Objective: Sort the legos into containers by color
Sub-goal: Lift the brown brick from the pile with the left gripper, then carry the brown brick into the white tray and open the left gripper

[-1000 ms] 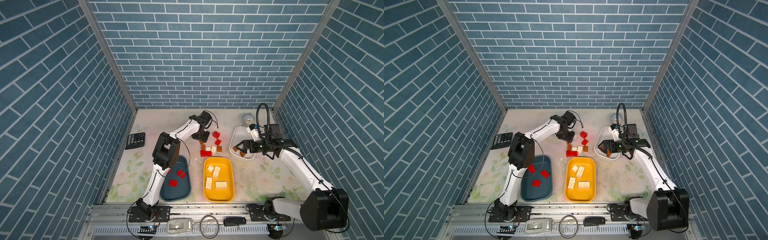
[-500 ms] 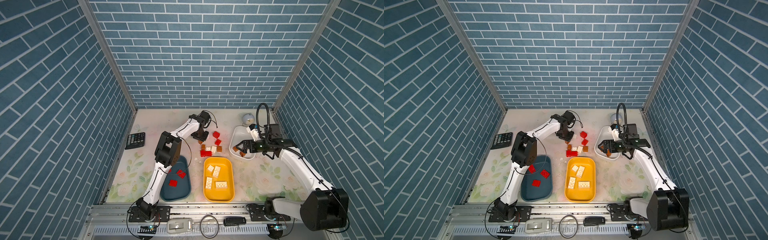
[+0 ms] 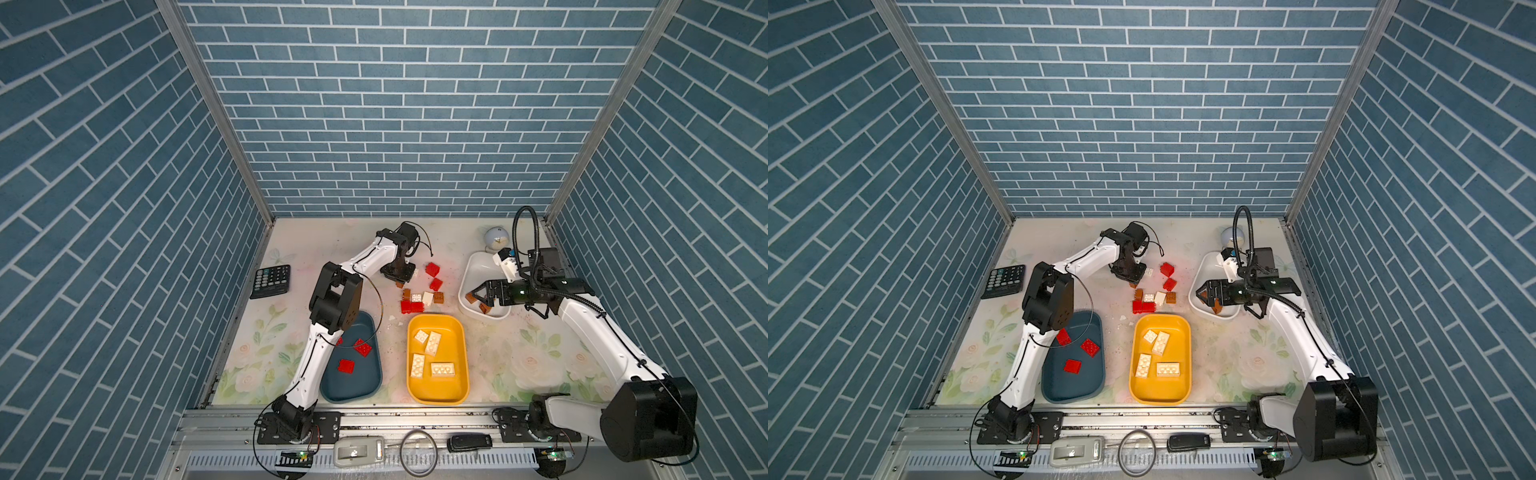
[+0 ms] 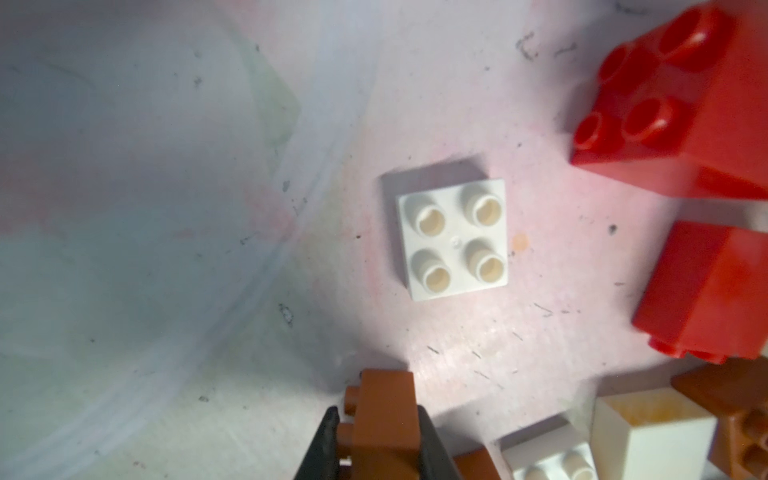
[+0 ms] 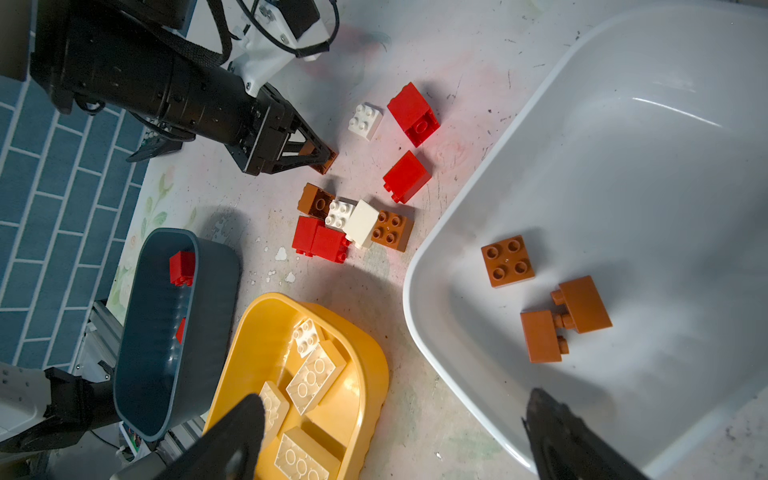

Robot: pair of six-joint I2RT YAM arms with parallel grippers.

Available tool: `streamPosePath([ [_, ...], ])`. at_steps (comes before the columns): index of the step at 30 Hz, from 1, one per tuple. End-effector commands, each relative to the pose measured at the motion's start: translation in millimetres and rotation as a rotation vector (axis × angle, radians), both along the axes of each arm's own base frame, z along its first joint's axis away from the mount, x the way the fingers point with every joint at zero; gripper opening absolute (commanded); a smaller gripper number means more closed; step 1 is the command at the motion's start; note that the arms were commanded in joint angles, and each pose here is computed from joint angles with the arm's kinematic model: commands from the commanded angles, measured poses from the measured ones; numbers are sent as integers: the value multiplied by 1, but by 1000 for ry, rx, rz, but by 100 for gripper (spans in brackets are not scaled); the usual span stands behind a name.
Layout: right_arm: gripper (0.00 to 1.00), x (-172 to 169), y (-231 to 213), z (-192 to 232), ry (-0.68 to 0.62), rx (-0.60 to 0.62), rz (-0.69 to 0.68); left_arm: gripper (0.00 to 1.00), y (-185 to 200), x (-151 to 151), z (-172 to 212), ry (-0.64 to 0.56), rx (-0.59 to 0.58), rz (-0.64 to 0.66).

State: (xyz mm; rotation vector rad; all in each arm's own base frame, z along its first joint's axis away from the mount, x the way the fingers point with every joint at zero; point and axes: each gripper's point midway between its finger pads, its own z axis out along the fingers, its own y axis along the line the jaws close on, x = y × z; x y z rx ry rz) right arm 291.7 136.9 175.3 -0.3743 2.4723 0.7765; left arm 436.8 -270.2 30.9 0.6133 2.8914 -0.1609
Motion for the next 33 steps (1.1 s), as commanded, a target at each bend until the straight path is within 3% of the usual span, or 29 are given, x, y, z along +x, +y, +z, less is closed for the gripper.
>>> streamPosePath([
  [1, 98, -3, 1, -2, 9, 8, 9, 21, 6, -6, 4, 15, 5, 12],
  [8, 98, 0, 1, -2, 6, 6, 7, 21, -2, -17, 54, -5, -87, 29],
  [17, 98, 4, 2, -2, 1, 12, 7, 22, -10, -74, 110, 15, -209, 68],
  [22, 98, 7, 1, -2, -12, 5, 0, 22, -44, -95, 132, -7, -344, 90],
  [25, 98, 7, 0, -1, -16, -3, 3, 21, -75, -94, 137, -13, -429, 90],
  [33, 98, 5, -7, 5, -44, -28, -22, 21, -162, -76, 141, -54, -523, 12],
])
